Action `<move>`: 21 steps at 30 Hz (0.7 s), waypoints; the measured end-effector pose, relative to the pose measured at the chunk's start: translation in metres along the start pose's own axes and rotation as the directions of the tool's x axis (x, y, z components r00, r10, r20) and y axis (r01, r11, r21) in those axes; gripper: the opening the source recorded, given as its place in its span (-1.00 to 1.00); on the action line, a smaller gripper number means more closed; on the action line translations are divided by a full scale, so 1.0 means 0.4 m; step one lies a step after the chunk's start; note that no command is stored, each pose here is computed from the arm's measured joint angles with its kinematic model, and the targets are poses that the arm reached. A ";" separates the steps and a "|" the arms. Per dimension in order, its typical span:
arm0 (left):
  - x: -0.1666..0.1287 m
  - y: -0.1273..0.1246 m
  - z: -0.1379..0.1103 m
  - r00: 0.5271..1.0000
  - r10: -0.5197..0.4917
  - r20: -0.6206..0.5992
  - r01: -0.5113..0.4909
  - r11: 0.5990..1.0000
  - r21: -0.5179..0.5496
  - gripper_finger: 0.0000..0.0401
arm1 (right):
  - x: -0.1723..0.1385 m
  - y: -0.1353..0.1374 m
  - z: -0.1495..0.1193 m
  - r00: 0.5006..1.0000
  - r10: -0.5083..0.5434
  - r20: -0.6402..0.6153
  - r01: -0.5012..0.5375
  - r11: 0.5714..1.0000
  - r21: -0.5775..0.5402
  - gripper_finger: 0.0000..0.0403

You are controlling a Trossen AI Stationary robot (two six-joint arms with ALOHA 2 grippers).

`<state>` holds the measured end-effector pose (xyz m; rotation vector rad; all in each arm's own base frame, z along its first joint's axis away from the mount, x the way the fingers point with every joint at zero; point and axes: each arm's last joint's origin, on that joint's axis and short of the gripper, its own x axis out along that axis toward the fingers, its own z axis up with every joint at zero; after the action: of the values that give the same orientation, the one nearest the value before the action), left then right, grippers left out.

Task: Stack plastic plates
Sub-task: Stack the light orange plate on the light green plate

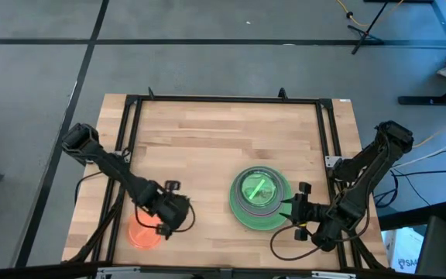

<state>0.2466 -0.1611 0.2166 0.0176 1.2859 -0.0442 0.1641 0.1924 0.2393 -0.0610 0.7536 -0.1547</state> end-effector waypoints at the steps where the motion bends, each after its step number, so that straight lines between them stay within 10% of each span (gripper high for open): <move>1: -0.002 -0.002 -0.010 1.000 0.006 -0.029 -0.006 1.000 -0.025 -0.38 | 0.000 -0.001 0.000 1.000 -0.002 -0.001 0.002 1.000 -0.012 -0.12; 21: 0.029 0.103 -0.311 0.987 -0.153 -0.042 0.117 0.880 -0.460 -0.38 | 0.022 -0.020 0.016 0.999 -0.036 -0.017 0.035 0.997 -0.068 -0.12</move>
<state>0.1323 -0.1157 0.1702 -0.4815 1.3471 0.1424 0.1739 0.1829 0.2389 -0.1375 0.7762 -0.1637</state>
